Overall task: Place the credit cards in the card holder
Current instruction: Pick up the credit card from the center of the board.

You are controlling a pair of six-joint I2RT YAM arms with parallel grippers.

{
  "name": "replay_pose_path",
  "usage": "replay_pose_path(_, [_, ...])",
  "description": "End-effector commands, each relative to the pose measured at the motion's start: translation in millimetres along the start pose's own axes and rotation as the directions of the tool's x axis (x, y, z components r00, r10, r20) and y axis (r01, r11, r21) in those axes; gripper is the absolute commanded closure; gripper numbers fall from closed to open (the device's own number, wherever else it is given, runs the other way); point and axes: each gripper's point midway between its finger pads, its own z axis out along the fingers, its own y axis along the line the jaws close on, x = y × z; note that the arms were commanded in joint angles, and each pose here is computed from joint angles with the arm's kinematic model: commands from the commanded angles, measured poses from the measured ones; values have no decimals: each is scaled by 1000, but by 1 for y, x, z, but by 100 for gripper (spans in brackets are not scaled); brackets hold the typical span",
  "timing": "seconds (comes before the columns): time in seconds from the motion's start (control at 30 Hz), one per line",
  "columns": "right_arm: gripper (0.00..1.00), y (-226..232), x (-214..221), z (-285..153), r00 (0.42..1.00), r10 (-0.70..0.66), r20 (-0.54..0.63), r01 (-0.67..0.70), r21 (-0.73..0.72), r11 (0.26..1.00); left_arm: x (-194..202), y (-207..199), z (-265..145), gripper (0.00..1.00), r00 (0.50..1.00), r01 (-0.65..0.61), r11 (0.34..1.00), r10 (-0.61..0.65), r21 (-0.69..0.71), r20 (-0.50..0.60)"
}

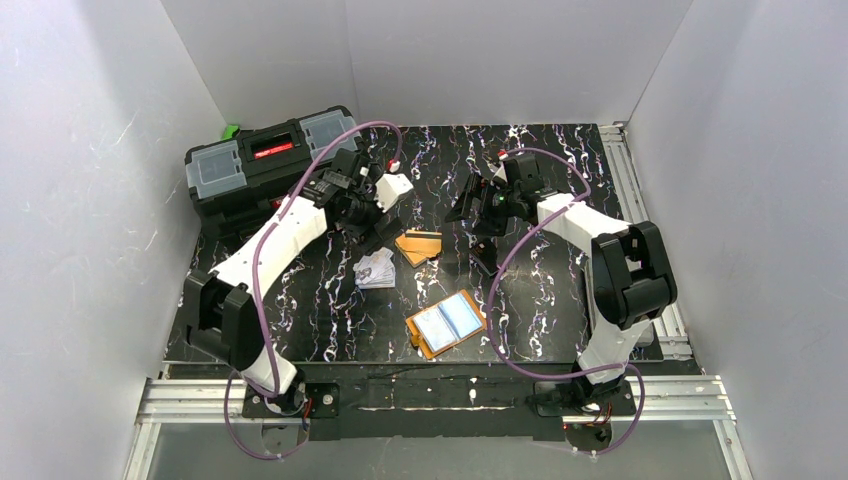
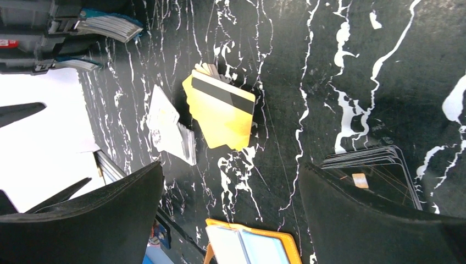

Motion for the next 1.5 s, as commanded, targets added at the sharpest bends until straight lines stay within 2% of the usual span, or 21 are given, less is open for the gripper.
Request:
replay_pose_path(0.0, [2, 19, -2, -9, 999, -32, 15, 33, -84, 996, -1, -4, 20, 2, 1000, 20, 999, -20, 44, 7])
replay_pose_path(0.4, [11, 17, -11, 10, 1000, -2, -17, 0, -114, 993, -28, 5, 73, 2, 999, -2, 998, -1, 63, 50])
replay_pose_path(0.67, [12, 12, -15, 31, 999, 28, -45, -34, -139, 990, -39, 2, 102, 2, 996, -53, 996, 48, 68, 72])
replay_pose_path(1.47, [21, 4, -18, 66, 994, 62, -90, -78, -180, 981, -51, 4, 142, 2, 994, -77, 996, 73, 47, 81])
